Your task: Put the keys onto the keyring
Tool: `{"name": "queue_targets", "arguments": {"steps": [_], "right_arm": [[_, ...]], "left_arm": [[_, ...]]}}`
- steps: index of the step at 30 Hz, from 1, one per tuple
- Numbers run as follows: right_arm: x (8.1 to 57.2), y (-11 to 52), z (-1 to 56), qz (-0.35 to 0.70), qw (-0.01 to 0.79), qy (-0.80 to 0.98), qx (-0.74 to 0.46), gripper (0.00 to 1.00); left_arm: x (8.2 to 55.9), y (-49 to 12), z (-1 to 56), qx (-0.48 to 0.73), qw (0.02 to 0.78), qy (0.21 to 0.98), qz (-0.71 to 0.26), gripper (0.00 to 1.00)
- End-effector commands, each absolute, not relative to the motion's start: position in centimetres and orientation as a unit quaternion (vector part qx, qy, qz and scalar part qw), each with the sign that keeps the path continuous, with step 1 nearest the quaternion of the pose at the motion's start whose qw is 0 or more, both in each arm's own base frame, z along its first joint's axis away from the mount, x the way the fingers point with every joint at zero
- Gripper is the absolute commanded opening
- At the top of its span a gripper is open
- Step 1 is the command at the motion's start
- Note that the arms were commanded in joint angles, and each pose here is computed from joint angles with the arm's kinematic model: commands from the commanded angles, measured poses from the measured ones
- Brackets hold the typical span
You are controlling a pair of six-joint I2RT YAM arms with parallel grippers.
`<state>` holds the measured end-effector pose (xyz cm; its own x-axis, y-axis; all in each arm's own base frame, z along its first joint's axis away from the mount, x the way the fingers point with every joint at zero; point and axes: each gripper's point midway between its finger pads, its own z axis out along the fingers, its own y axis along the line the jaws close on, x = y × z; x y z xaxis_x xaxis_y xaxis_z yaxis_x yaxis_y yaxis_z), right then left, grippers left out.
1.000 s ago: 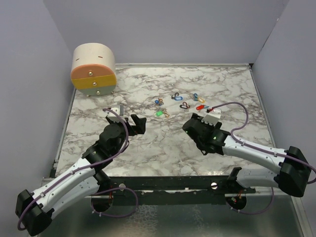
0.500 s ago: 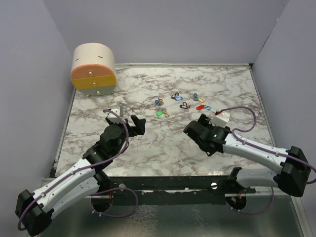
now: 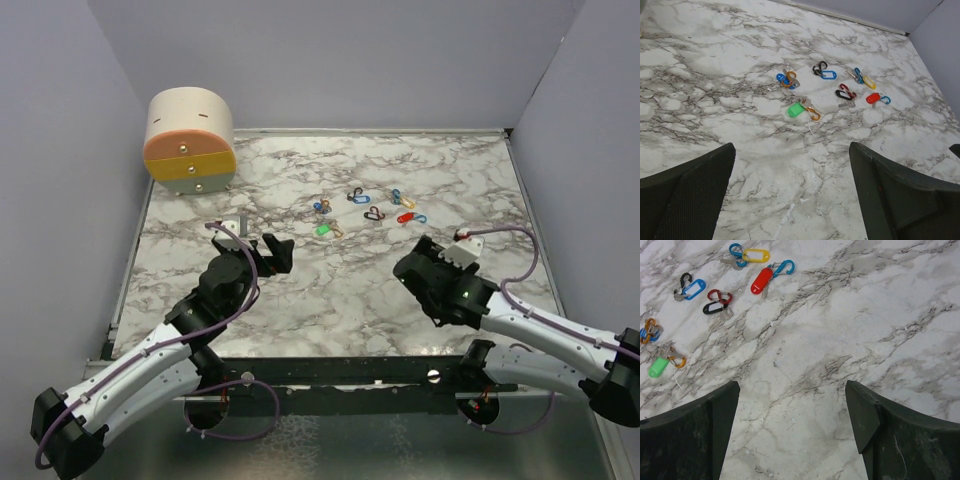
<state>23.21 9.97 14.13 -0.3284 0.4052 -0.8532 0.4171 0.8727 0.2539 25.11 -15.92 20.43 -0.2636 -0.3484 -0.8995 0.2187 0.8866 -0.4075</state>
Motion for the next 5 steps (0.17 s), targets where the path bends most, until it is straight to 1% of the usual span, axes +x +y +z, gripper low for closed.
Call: {"name": "queue_targets", "arguments": {"steps": [1, 5], "right_arm": [[23.71, 10.26, 14.73, 0.013, 0.537, 0.805, 0.251, 0.88], [23.72, 10.25, 14.74, 0.01, 0.537, 0.806, 0.248, 0.88]], "left_arm": [[25.13, -15.73, 21.13, -0.053, 0.612, 0.752, -0.239, 0.99], [25.15, -15.91, 21.03, -0.047, 0.614, 0.75, -0.242, 0.99]]}}
